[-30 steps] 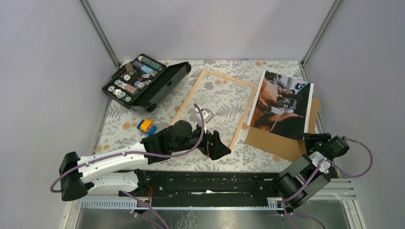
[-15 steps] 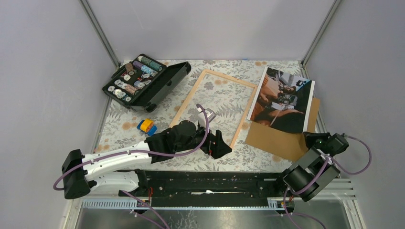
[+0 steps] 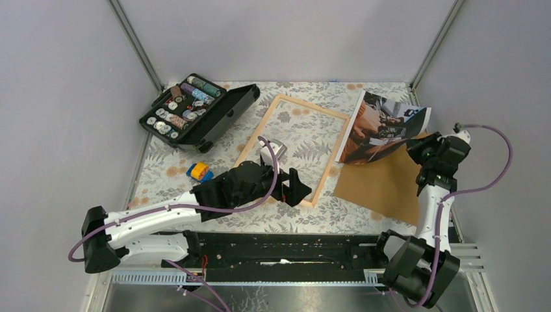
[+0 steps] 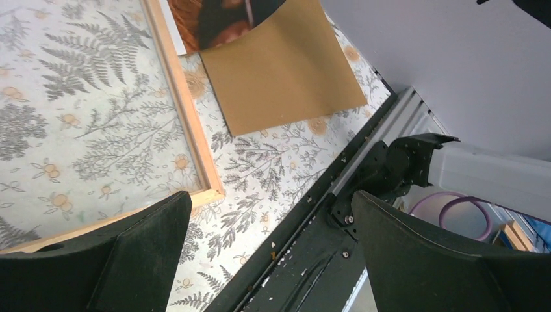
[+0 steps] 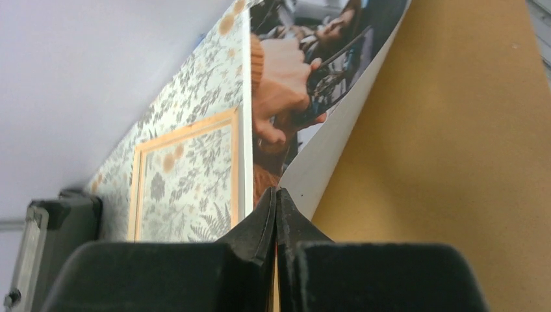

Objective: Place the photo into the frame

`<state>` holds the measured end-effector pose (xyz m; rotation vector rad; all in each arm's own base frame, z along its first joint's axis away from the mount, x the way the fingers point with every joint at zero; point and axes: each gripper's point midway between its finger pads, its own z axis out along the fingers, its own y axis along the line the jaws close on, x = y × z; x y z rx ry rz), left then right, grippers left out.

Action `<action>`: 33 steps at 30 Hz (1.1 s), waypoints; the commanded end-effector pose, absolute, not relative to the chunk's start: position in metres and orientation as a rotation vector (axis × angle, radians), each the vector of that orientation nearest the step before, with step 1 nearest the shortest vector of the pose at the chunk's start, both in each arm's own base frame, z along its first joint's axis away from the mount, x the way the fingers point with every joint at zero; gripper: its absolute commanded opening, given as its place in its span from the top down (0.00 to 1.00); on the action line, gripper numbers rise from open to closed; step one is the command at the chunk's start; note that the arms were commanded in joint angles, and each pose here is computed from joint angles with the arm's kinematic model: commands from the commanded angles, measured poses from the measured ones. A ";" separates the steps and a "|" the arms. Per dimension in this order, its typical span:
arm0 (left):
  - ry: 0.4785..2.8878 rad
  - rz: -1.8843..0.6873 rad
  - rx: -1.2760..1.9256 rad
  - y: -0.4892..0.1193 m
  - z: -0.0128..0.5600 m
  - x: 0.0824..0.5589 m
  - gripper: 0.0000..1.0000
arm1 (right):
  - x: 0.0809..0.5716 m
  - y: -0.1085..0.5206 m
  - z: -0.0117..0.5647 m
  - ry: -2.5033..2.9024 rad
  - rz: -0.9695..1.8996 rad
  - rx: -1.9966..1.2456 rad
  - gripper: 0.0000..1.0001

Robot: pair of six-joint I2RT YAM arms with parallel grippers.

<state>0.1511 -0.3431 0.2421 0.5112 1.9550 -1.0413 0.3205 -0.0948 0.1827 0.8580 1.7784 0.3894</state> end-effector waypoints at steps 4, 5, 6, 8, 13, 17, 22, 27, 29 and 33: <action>1.762 -1.026 0.408 -0.321 0.329 0.166 0.01 | 0.334 -0.057 0.221 1.912 0.314 0.633 1.00; 1.749 -1.016 0.405 -0.317 0.337 0.167 0.01 | 0.336 -0.052 0.226 1.922 0.310 0.606 1.00; 1.730 -1.003 0.398 -0.312 0.347 0.168 0.01 | 0.338 -0.047 0.232 1.933 0.306 0.581 1.00; 1.698 -0.971 0.387 -0.301 0.365 0.170 0.01 | 0.342 -0.038 0.243 1.954 0.291 0.528 1.00; 1.615 -0.887 0.349 -0.271 0.411 0.176 0.01 | 0.357 0.004 0.272 2.011 0.283 0.347 1.00; 1.558 -0.829 0.267 -0.245 0.440 0.182 0.01 | 0.369 0.055 0.276 2.079 0.285 0.168 1.00; 1.502 -0.749 0.187 -0.216 0.466 0.189 0.01 | 0.376 0.121 0.264 2.156 0.276 -0.050 1.00; 1.416 -0.660 0.109 -0.184 0.488 0.195 0.01 | 0.375 0.188 0.245 2.189 0.336 -0.237 1.00; 1.396 -0.607 0.087 -0.172 0.492 0.198 0.01 | 0.375 0.207 0.237 2.206 0.361 -0.275 1.00; 1.371 -0.518 0.050 -0.151 0.492 0.202 0.01 | 0.375 0.247 0.220 2.237 0.398 -0.355 1.00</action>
